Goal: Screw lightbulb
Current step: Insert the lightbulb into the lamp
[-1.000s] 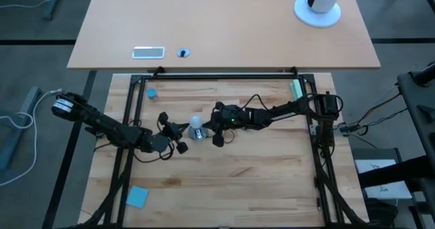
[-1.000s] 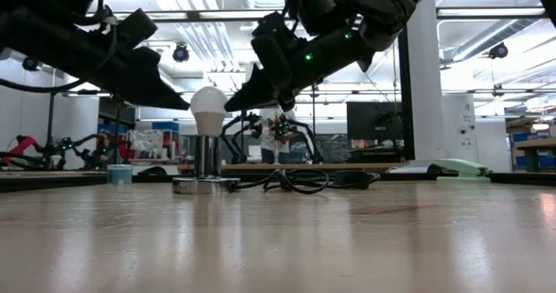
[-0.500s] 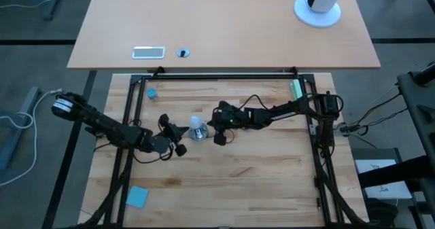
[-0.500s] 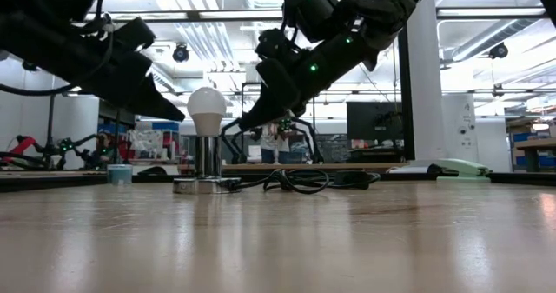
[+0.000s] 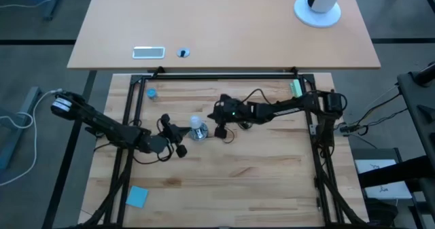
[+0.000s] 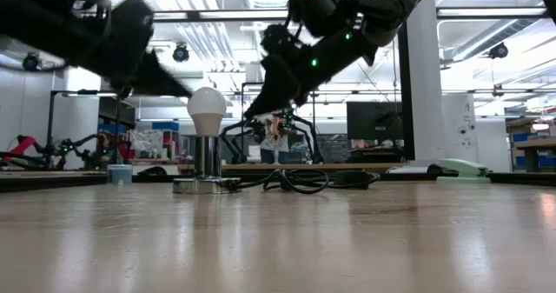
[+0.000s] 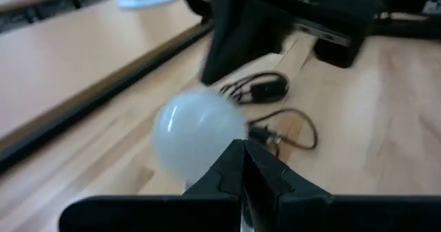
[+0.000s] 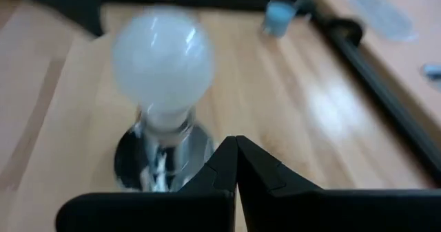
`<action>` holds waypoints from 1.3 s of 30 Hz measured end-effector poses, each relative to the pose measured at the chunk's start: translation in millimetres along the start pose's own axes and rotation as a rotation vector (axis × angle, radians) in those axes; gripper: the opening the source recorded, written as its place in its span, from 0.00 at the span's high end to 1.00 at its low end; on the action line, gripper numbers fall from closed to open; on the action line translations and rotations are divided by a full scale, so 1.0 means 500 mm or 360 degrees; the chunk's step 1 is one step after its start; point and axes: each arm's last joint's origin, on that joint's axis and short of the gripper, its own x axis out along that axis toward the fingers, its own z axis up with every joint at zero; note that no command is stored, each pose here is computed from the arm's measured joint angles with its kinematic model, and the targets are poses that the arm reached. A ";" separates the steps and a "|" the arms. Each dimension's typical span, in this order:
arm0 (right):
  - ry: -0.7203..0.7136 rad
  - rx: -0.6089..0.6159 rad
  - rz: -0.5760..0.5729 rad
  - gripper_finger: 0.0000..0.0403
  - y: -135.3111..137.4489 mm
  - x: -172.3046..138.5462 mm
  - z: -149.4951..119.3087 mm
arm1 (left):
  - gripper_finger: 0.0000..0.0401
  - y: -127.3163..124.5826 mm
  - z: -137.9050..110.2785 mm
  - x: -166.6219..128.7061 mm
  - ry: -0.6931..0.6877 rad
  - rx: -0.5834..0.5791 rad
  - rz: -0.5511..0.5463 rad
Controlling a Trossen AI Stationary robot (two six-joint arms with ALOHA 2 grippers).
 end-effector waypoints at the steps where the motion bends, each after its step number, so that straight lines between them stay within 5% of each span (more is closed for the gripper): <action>1: -0.0025 0.0005 -0.0011 1.00 -0.006 -0.008 0.009 | 1.00 -0.004 0.009 -0.001 -0.0014 0.0010 -0.0010; 8: -0.0162 0.0015 -0.0045 1.00 -0.027 -0.053 0.053 | 1.00 -0.019 0.049 -0.003 -0.0072 0.0120 -0.0034; 19: -0.0035 0.0016 0.0016 1.00 -0.020 -0.046 0.022 | 1.00 -0.016 0.039 -0.003 -0.0050 0.0122 -0.0028; 22: 0.0160 0.0033 0.0038 1.00 -0.024 -0.050 0.028 | 1.00 -0.016 0.037 -0.003 -0.0046 0.0124 -0.0028; 29: 0.1192 -0.0006 0.0128 0.99 -0.065 -0.132 0.070 | 1.00 -0.017 0.035 -0.002 -0.0029 0.0119 -0.0054; 32: 0.1178 -0.0047 0.0179 0.96 -0.074 -0.151 0.103 | 1.00 -0.017 0.030 0.000 -0.0018 0.0135 -0.0044; 35: 0.1308 0.0165 0.0195 0.94 -0.092 -0.170 0.111 | 1.00 -0.018 0.027 0.001 -0.0013 0.0137 -0.0020; 39: 0.1197 0.0410 0.0510 0.95 -0.095 -0.149 0.109 | 1.00 -0.018 0.025 0.000 -0.0003 0.0124 -0.0022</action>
